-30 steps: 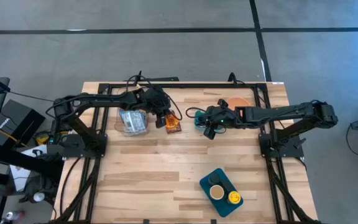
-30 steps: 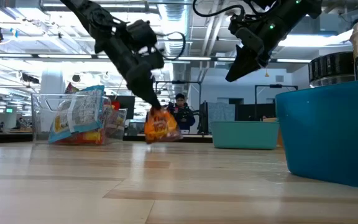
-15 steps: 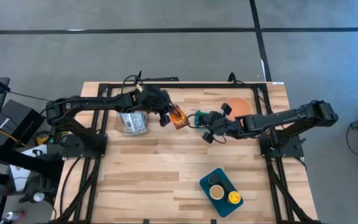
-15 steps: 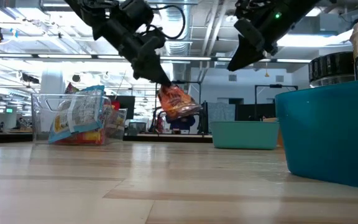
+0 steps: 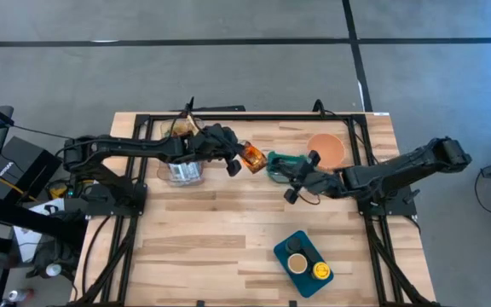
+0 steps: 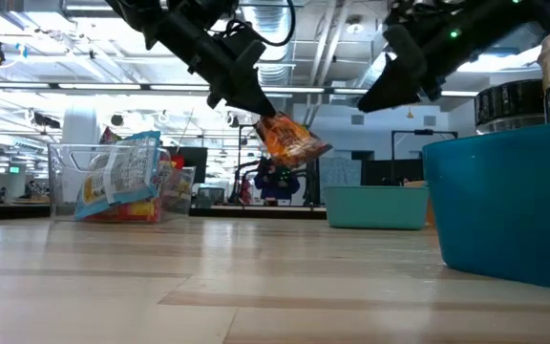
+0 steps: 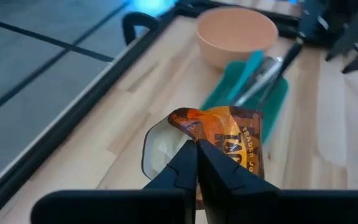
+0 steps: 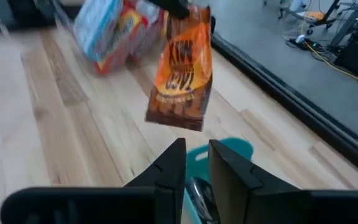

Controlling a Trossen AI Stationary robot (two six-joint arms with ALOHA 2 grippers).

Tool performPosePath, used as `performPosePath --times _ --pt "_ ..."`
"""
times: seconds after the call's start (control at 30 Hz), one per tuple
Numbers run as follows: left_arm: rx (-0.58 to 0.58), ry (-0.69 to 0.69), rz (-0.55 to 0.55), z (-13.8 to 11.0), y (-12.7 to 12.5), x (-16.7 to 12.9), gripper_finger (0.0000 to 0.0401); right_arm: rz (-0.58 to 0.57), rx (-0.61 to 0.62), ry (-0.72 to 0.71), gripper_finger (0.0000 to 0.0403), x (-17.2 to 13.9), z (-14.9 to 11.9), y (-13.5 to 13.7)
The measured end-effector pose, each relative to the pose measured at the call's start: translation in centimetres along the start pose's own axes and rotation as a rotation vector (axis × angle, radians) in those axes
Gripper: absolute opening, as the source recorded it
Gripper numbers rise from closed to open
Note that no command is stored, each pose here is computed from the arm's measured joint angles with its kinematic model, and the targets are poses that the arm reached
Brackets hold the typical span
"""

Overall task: Pick & Place Food Item
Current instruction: Put the orange seasoning pack into the blue bin

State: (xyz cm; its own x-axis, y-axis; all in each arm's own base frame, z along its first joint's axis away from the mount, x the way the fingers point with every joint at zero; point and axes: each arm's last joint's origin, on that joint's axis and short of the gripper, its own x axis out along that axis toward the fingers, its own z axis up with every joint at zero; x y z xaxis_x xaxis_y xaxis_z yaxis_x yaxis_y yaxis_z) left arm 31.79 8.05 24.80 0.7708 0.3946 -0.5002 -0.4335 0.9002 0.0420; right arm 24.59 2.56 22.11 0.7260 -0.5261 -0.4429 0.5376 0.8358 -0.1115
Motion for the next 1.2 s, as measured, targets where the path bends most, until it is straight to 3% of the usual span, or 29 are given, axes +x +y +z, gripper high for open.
performPosePath --times 0.27,0.63,0.97,1.2 --pt "-0.077 -0.127 0.083 1.1 -0.9 -0.3 0.0000 0.108 0.196 -0.155 0.0063 -1.9 -1.2 -2.0" --pt "-0.236 -0.272 0.053 2.4 -1.0 -0.6 0.0000 0.139 0.479 -0.225 0.0063 -2.7 -0.9 -3.9" --pt "-0.298 -0.269 -0.011 2.5 -1.3 -0.6 0.0000 0.192 0.578 -0.184 0.0063 -1.7 -0.7 -5.1" --pt "-0.292 -0.268 -0.034 2.4 -1.7 -0.7 0.0000 0.234 0.580 -0.165 0.0063 -1.6 -0.7 -5.1"
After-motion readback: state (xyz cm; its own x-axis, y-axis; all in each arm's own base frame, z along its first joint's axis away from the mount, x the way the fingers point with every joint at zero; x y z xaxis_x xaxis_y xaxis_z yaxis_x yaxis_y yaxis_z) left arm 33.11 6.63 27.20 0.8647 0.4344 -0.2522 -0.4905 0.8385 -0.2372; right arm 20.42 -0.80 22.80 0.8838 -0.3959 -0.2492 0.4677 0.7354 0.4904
